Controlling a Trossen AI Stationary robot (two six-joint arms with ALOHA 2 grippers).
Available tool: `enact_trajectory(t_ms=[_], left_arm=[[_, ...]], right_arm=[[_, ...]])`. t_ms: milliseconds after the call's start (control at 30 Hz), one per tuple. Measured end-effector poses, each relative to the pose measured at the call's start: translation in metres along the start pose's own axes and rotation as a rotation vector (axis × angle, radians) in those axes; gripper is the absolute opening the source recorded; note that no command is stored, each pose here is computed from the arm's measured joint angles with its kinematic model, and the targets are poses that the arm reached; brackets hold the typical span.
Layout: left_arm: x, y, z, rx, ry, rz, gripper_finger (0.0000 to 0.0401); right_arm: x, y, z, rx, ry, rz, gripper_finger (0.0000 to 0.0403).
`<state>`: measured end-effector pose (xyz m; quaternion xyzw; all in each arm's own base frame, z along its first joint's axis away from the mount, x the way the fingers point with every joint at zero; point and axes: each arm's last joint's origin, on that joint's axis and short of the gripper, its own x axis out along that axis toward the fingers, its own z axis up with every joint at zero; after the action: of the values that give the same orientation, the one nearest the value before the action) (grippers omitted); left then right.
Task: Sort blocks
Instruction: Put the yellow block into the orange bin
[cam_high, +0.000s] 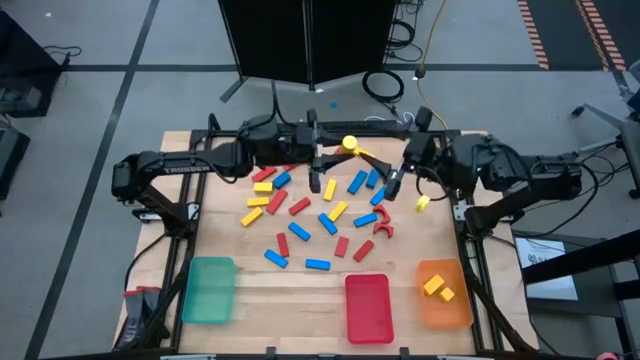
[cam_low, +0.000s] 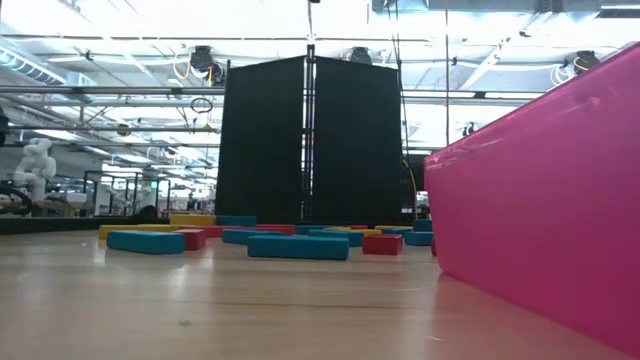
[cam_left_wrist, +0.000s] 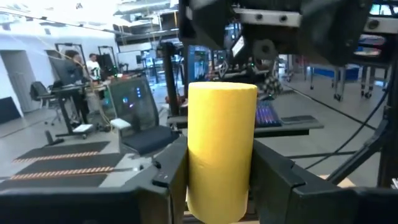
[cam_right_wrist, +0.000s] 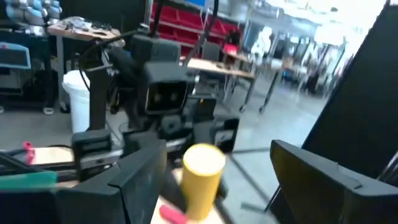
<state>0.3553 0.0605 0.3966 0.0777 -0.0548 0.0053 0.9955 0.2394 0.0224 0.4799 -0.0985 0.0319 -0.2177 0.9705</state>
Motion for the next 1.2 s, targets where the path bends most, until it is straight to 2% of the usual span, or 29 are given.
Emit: enact_trajectory(t_ms=[233, 367, 600, 933, 1200], left_arm=[[0.001, -0.008, 0.005, 0.004, -0.042, -0.017, 0.0132], [0.001, -0.010, 0.009, 0.008, -0.077, -0.020, 0.0132], [0.001, -0.012, 0.009, 0.007, -0.076, -0.023, 0.0132], [0.001, -0.011, 0.009, 0.008, -0.076, -0.023, 0.0132], [0.001, -0.011, 0.009, 0.009, -0.077, -0.023, 0.0132]], right_arm=[[0.016, -0.001, -0.006, -0.016, 0.002, 0.112, 0.0294], [0.028, 0.000, -0.012, -0.021, 0.020, 0.133, 0.0294], [0.038, 0.002, -0.017, -0.013, 0.038, 0.125, 0.0292], [0.038, -0.001, -0.013, -0.037, -0.006, 0.110, 0.0256], [0.040, 0.000, -0.014, -0.045, 0.002, 0.112, 0.0254]])
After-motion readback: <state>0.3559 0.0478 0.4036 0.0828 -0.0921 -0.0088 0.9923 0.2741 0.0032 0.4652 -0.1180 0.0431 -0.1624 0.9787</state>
